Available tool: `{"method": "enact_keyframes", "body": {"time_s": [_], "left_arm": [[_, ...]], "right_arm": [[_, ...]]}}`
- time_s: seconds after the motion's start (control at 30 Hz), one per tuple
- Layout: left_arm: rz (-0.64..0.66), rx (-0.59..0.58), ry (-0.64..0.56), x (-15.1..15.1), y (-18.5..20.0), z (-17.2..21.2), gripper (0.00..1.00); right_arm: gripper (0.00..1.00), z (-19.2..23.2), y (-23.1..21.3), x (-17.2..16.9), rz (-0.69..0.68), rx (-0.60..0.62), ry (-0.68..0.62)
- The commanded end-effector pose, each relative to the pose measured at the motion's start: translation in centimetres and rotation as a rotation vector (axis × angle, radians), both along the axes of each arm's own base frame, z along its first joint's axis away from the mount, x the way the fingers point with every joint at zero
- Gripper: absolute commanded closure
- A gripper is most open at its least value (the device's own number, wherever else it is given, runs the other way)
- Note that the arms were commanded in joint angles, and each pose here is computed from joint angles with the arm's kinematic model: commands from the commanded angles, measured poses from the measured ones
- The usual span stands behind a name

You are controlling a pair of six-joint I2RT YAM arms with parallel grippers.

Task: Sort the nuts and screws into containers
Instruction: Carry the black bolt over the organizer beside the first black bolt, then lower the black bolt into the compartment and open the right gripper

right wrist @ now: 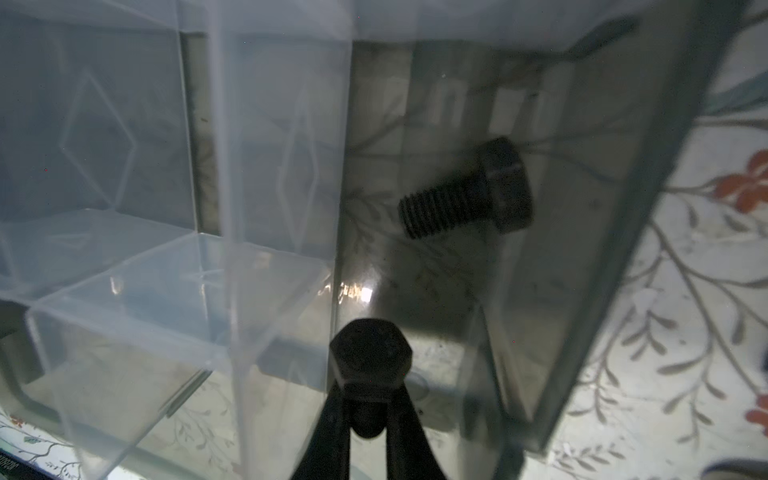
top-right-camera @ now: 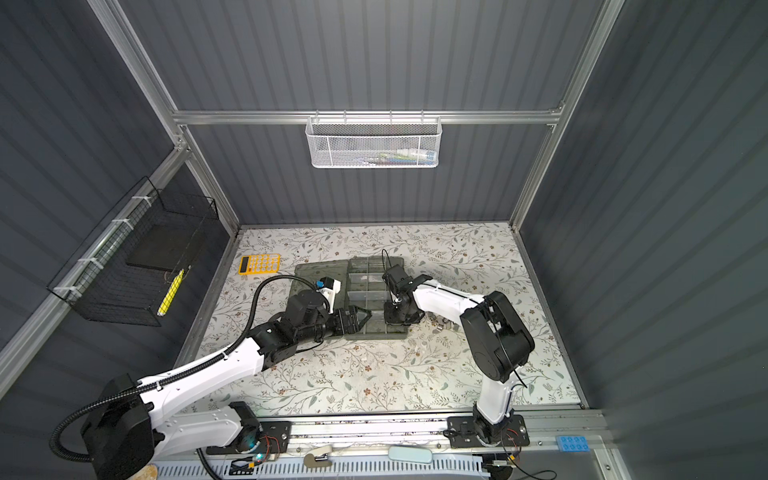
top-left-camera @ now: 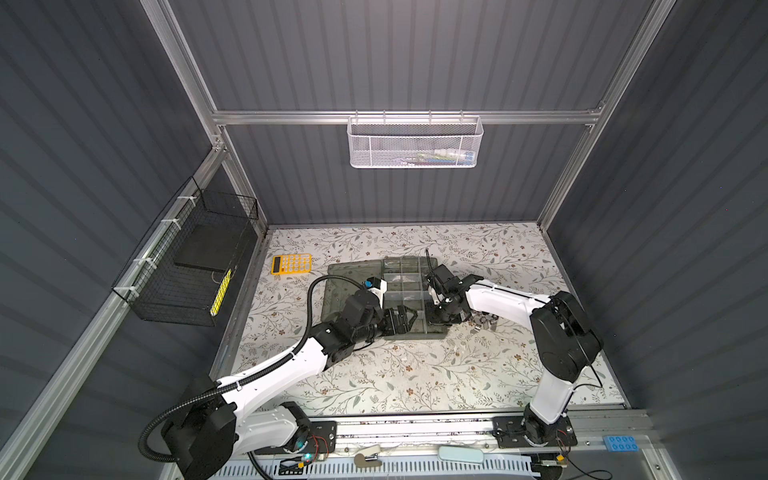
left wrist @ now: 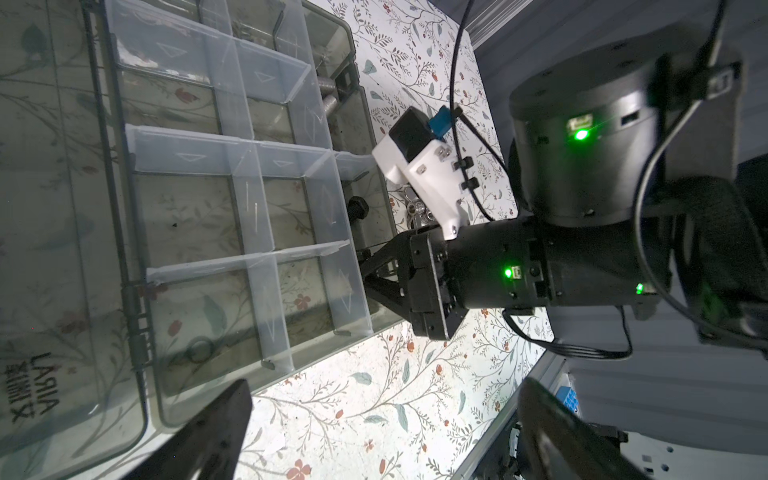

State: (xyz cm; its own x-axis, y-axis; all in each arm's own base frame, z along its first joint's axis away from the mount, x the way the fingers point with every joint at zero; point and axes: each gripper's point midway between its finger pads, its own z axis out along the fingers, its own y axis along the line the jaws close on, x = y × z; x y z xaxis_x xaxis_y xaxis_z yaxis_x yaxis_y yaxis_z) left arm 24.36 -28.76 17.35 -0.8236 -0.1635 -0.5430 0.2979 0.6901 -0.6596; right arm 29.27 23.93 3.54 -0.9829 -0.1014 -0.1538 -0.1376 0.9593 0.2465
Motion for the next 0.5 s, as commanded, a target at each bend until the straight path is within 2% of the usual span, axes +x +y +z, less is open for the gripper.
{"method": "enact_keyframes", "body": {"time_s": [0.0, 0.47], "left_arm": [[0.002, -0.008, 0.001, 0.18, -0.06, 0.04, 0.00], [0.001, -0.008, 0.001, 0.41, -0.30, 0.13, 0.00]], "right_arm": [[0.91, -0.55, -0.28, -0.01, -0.004, -0.024, -0.001], [0.79, -0.31, -0.18, 0.35, -0.001, -0.024, -0.012]]}}
